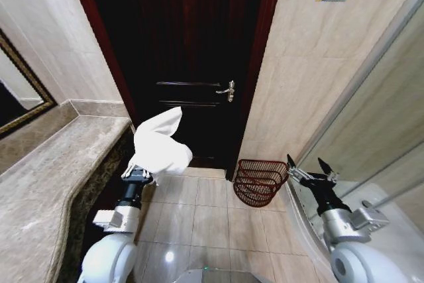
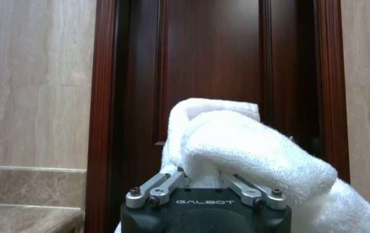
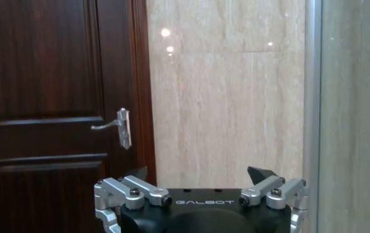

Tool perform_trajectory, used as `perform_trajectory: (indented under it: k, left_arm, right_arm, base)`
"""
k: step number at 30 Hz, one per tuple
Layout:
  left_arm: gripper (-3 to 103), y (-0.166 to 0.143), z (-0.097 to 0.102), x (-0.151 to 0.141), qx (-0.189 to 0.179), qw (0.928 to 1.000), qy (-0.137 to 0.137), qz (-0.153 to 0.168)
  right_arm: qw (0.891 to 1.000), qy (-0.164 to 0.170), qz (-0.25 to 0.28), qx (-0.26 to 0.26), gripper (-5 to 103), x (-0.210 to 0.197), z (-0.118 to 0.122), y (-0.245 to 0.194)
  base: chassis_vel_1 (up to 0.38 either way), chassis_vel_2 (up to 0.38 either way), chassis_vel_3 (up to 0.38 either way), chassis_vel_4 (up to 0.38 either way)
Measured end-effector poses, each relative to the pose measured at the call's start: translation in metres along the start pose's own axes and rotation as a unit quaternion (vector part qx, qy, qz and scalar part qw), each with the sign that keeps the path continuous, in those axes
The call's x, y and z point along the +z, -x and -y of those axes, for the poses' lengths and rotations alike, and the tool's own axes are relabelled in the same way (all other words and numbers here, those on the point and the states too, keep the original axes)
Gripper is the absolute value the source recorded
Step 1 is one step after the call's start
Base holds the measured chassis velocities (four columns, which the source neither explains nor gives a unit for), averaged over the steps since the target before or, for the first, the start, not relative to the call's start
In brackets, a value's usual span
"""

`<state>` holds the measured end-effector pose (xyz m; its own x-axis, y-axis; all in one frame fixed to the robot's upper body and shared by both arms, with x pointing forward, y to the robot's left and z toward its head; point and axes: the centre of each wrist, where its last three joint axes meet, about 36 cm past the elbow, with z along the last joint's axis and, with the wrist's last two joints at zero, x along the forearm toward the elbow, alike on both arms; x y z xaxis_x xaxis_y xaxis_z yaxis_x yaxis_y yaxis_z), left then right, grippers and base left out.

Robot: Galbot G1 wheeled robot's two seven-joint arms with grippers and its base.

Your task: Discard the used towel into the hamper.

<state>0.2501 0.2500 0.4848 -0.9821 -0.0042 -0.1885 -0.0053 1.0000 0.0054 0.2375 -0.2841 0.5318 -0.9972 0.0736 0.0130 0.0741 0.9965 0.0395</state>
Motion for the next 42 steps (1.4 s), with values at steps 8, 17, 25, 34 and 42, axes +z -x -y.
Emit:
perform_trajectory:
  k: [8,17,25,34,42]
  left_arm:
    - [12,-0.001,-0.005,-0.002,-0.004,1.0,0.003,0.001]
    - [12,0.002,-0.007,-0.006,-0.005,0.9999,-0.01,0.008]
    - [12,0.0,-0.001,-0.003,-0.003,0.9999,-0.008,0.006]
    - [12,-0.002,-0.006,0.007,-0.01,0.9999,-0.009,0.011]
    - [12,-0.002,-0.008,0.034,-0.024,0.9996,0.004,-0.01]
  right_arm:
    - [1.0,0.004,0.003,-0.011,100,0.001,-0.006,0.002]
    - [1.0,-0.006,-0.008,-0.022,100,-0.001,-0.007,0.005]
    - [0.999,-0.006,-0.009,-0.031,100,-0.002,-0.011,0.008]
    - [0.999,-0.011,0.006,-0.032,100,-0.009,-0.008,0.013]
    - [0.997,0.005,0.048,-0.06,100,-0.017,-0.017,0.025]
  base:
    - [0.0,0.0,0.0,0.0]
    - [0.0,0.0,0.0,0.0]
    - [-0.006,-0.005,-0.005,-0.007]
    - [-0.024,-0.033,-0.031,-0.034]
    - [0.0,0.0,0.0,0.0]
